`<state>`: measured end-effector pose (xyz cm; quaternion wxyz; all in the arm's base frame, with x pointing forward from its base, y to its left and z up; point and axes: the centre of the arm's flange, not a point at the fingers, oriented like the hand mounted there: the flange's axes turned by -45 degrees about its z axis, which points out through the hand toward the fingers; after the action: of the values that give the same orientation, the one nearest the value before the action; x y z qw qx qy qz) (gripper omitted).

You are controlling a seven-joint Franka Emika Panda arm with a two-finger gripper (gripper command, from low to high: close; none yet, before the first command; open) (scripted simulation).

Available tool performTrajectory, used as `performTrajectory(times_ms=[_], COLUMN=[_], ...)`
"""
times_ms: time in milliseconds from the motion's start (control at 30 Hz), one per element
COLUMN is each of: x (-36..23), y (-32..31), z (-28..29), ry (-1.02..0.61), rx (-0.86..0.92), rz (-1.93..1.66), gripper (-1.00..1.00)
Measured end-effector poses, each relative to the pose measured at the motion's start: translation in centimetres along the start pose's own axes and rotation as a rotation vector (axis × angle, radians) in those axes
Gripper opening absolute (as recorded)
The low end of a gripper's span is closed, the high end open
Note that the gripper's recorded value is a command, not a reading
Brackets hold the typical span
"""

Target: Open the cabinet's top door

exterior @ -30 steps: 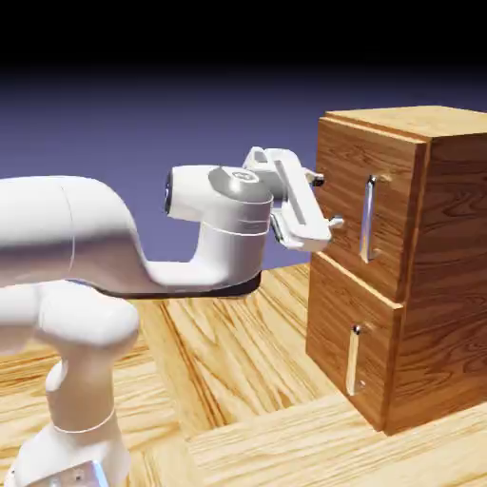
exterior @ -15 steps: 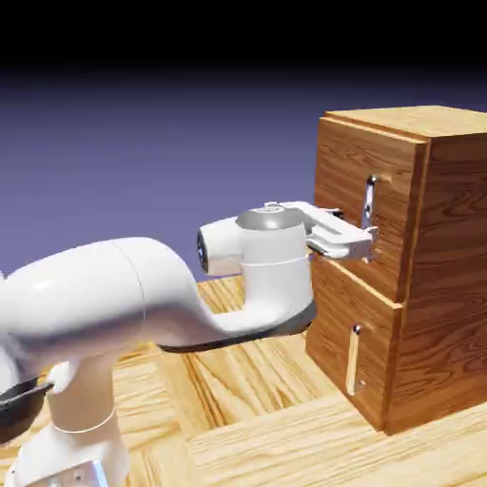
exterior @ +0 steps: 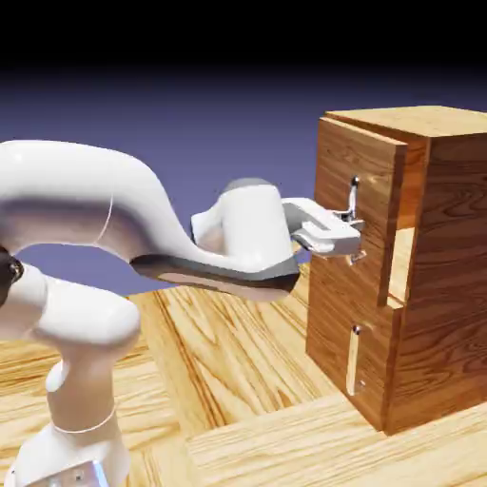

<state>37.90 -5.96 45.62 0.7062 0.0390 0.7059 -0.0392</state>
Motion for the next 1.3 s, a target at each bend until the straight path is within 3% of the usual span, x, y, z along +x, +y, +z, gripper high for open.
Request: performTrajectory(times_ms=[300,1300], x=[0.0,0.0], y=[0.9,12.9], z=[-1.4,-11.2], ry=[0.0,0.001], rx=[0.059,0.623], rz=[0.0,0.0], gripper=[-1.0,-1.0])
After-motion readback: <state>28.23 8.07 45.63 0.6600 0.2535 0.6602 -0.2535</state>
